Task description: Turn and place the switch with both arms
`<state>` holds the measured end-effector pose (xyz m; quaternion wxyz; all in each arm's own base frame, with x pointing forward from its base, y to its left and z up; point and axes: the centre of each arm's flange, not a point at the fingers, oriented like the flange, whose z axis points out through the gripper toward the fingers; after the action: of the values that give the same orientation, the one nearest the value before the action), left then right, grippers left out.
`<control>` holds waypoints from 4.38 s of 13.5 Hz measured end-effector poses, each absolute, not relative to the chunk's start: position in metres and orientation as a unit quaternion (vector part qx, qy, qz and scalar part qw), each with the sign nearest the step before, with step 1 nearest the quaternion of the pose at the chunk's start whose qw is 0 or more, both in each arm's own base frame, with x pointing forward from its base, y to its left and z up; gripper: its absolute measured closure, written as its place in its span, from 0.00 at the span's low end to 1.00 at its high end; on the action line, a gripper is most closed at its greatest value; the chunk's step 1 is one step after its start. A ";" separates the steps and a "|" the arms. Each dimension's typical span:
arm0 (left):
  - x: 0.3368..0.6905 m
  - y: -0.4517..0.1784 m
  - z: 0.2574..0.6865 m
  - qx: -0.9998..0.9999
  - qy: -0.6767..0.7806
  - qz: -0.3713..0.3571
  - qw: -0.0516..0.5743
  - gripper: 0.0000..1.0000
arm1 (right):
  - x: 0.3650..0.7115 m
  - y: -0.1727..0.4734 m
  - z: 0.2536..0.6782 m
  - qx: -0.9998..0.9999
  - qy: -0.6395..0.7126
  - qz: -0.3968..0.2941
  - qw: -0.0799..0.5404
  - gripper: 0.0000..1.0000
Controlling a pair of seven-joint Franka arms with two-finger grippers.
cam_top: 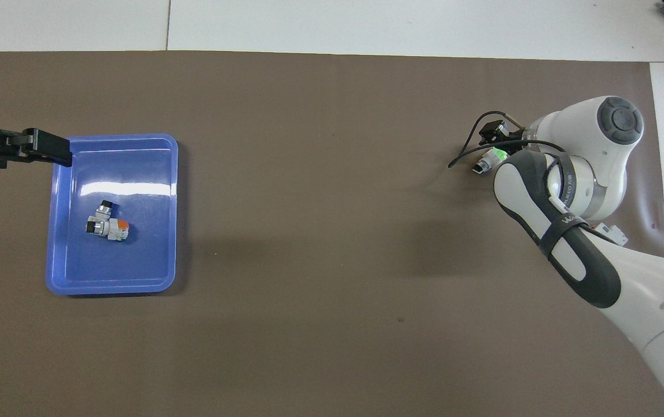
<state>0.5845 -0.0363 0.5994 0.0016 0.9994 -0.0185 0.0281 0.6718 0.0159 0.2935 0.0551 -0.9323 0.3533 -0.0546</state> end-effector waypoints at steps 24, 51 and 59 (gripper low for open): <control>0.585 -0.036 0.599 0.999 -0.018 0.028 0.002 0.00 | 0.613 0.164 0.545 -0.733 0.606 0.176 0.254 0.59; 0.538 -0.172 0.593 0.910 0.197 -0.070 0.359 0.44 | 0.543 0.377 0.540 -0.647 0.692 0.203 0.248 0.59; 0.529 -0.208 0.581 0.909 0.202 -0.063 0.359 0.56 | 0.543 0.376 0.540 -0.647 0.692 0.202 0.248 0.59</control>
<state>0.5285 -0.2084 0.5813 0.3594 0.9088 0.2023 -0.0628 0.5434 0.3764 0.5402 0.2481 -0.6469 0.6921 0.2024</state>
